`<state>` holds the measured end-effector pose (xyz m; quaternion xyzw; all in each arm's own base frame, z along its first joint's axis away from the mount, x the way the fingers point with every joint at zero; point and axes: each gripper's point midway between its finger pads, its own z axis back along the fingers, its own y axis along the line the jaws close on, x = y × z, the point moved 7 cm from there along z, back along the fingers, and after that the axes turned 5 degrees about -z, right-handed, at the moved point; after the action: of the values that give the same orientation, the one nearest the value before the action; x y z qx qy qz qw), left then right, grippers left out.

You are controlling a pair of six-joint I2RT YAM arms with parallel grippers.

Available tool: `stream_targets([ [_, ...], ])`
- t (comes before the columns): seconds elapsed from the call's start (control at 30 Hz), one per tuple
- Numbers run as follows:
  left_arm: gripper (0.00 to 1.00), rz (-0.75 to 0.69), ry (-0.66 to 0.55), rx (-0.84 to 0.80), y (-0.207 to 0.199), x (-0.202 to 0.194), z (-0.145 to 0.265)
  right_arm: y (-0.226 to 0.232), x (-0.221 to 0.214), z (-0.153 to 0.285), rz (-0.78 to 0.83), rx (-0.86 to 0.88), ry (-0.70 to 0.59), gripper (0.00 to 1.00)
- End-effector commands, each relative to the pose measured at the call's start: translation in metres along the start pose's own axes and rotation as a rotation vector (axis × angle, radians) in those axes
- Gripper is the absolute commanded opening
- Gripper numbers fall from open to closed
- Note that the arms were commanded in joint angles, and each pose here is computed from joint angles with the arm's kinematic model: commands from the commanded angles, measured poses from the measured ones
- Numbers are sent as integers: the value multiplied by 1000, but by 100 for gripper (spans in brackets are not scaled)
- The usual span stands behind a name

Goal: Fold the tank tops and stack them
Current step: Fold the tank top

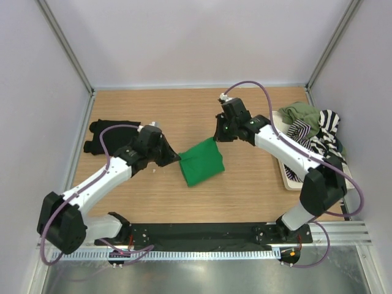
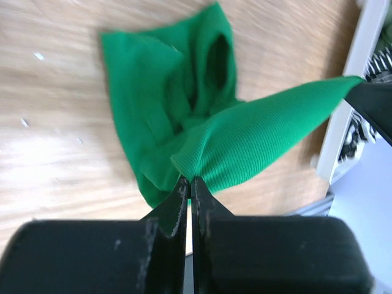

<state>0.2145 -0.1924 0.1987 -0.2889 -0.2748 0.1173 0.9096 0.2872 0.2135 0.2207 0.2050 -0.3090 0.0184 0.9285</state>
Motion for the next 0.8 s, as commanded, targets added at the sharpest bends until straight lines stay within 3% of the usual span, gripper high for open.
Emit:
stream_targets([
  [0.0, 0, -9, 18, -68, -2, 22, -14, 10, 33, -14, 26, 60, -74, 1],
  [0.4, 0, 76, 41, 1, 39, 75, -73, 9, 67, -99, -8, 40, -67, 1],
  [0.67, 0, 68, 66, 34, 43, 102, -116, -10, 77, -135, -84, 16, -87, 1],
  [0.7, 0, 73, 76, 36, 44, 101, -119, -10, 75, -138, -85, 17, -83, 4],
  [0.77, 9, 74, 81, 43, 46, 101, -123, -15, 72, -143, -92, -6, -76, 24],
])
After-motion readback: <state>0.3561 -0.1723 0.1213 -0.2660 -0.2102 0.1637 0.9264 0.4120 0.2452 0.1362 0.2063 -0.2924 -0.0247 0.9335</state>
